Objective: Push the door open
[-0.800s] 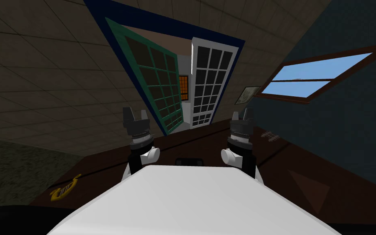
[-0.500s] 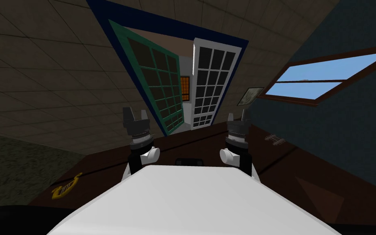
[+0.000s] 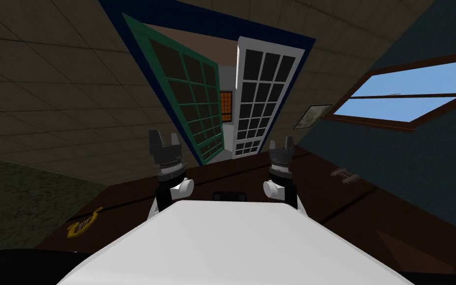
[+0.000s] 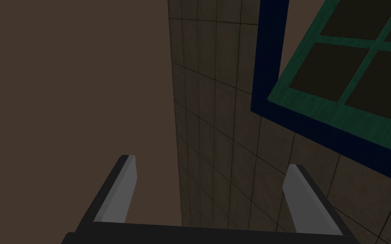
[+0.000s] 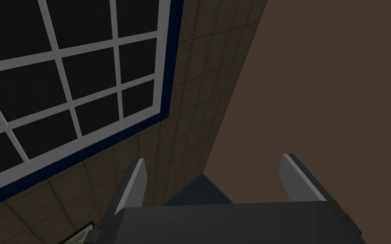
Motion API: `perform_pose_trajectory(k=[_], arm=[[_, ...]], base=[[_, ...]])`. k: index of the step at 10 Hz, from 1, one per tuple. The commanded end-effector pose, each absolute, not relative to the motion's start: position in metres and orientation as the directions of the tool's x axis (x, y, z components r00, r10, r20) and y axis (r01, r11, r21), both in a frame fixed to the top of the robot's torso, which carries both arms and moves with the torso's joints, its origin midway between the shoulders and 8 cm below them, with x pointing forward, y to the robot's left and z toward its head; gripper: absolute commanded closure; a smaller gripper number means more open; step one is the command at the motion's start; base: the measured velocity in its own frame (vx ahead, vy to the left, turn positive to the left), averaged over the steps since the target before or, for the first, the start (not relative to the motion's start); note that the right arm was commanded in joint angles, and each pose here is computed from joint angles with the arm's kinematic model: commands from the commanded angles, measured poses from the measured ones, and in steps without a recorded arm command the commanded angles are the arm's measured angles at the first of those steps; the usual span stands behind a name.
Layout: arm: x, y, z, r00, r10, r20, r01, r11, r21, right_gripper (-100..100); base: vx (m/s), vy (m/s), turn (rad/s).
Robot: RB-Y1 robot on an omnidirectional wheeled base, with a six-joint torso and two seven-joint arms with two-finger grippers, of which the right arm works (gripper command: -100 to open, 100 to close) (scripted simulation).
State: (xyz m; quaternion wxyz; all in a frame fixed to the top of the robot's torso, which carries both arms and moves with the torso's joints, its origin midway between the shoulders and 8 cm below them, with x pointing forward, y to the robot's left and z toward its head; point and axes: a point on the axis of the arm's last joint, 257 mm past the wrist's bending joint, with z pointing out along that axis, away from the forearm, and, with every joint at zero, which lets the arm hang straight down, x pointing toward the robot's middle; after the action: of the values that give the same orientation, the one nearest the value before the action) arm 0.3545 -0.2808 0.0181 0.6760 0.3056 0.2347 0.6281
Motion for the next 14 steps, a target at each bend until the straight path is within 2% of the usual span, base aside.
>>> perform_pose_trajectory(k=[1, 14], arm=[[0.360, -0.279, 0.006, 0.063, 0.993, 0.102, -0.697, -0.029, 0.717, -100], [0.396, -0.262, -0.091, -0.147, 0.905, 0.400, -0.557, -0.410, 0.722, -100]], base=[[0.128, -0.027, 0.071], [0.100, -0.042, 0.080]])
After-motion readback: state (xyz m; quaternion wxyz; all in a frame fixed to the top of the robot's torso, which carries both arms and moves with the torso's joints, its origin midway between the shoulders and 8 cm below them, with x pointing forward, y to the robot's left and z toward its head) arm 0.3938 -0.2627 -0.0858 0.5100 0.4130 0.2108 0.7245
